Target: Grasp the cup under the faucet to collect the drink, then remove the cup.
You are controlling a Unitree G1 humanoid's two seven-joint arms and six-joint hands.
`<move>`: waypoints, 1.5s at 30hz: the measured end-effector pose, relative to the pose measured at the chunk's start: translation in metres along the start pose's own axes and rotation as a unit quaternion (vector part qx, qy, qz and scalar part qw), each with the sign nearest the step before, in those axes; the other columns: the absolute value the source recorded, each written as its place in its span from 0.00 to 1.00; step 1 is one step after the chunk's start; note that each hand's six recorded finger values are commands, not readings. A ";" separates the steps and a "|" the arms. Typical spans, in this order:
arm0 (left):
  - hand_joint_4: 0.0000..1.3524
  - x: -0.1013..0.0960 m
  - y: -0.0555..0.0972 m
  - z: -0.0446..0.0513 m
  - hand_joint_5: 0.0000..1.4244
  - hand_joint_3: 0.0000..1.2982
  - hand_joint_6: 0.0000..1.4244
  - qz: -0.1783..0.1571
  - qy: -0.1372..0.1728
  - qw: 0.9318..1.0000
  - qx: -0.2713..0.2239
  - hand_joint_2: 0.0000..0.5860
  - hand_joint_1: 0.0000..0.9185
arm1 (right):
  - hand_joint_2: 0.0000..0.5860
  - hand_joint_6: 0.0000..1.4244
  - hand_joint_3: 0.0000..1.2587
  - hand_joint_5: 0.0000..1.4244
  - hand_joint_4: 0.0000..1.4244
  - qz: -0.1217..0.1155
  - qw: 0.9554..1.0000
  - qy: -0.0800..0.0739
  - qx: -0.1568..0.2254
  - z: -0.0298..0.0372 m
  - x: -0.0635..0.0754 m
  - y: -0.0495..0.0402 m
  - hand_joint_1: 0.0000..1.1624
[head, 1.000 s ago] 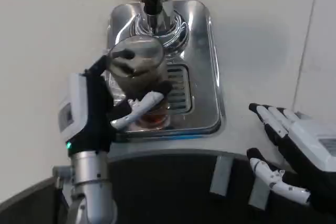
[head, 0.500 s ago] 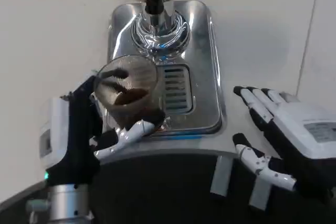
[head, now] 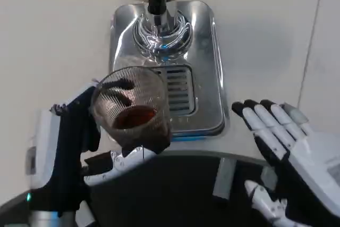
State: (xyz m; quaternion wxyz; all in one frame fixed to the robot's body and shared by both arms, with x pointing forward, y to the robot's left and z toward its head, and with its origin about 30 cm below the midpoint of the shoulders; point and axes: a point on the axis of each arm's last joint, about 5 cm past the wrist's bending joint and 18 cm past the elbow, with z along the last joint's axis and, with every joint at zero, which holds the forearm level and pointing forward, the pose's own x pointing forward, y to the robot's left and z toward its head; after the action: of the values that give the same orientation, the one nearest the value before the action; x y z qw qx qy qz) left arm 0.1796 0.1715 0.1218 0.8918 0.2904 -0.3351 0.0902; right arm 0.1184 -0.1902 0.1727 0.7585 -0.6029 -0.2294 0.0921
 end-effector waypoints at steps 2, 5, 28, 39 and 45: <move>0.82 -0.001 0.001 0.0022 0.97 0.87 1.00 -0.003 -0.006 1.000 -0.003 0.11 0.71 | 1.00 0.00 0.00 0.00 0.00 0.001 1.000 -0.005 -0.007 0.0018 -0.003 0.0025 0.00; 0.82 -0.003 0.000 0.0034 0.97 0.87 1.00 -0.014 -0.012 1.000 -0.008 0.12 0.70 | 1.00 0.00 0.00 0.00 0.00 -0.009 1.000 -0.014 -0.015 0.0043 -0.005 0.0051 0.00; 0.82 -0.028 0.007 0.0219 0.98 0.87 1.00 -0.074 -0.049 0.996 -0.009 0.13 0.70 | 1.00 0.00 0.00 0.00 0.00 -0.029 0.999 -0.033 -0.013 0.0139 -0.013 0.0061 0.00; 0.82 -0.023 0.007 0.0211 0.98 0.87 1.00 -0.092 -0.070 0.993 -0.004 0.13 0.70 | 1.00 0.00 0.00 0.00 0.00 -0.028 0.999 -0.032 -0.008 0.0119 -0.015 0.0082 0.00; 0.82 -0.021 0.007 0.0205 0.98 0.87 1.00 -0.088 -0.072 0.994 0.000 0.13 0.70 | 1.00 0.00 0.00 0.00 0.00 -0.028 0.999 -0.027 -0.003 0.0109 -0.014 0.0108 0.00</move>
State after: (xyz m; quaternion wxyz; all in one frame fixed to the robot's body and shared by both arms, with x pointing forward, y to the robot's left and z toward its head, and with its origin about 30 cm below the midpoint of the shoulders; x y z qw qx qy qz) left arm 0.1499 0.1664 0.1241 0.8698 0.3241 -0.3718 -0.0099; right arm 0.1027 -0.1836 0.1610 0.7523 -0.5960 -0.2671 0.0865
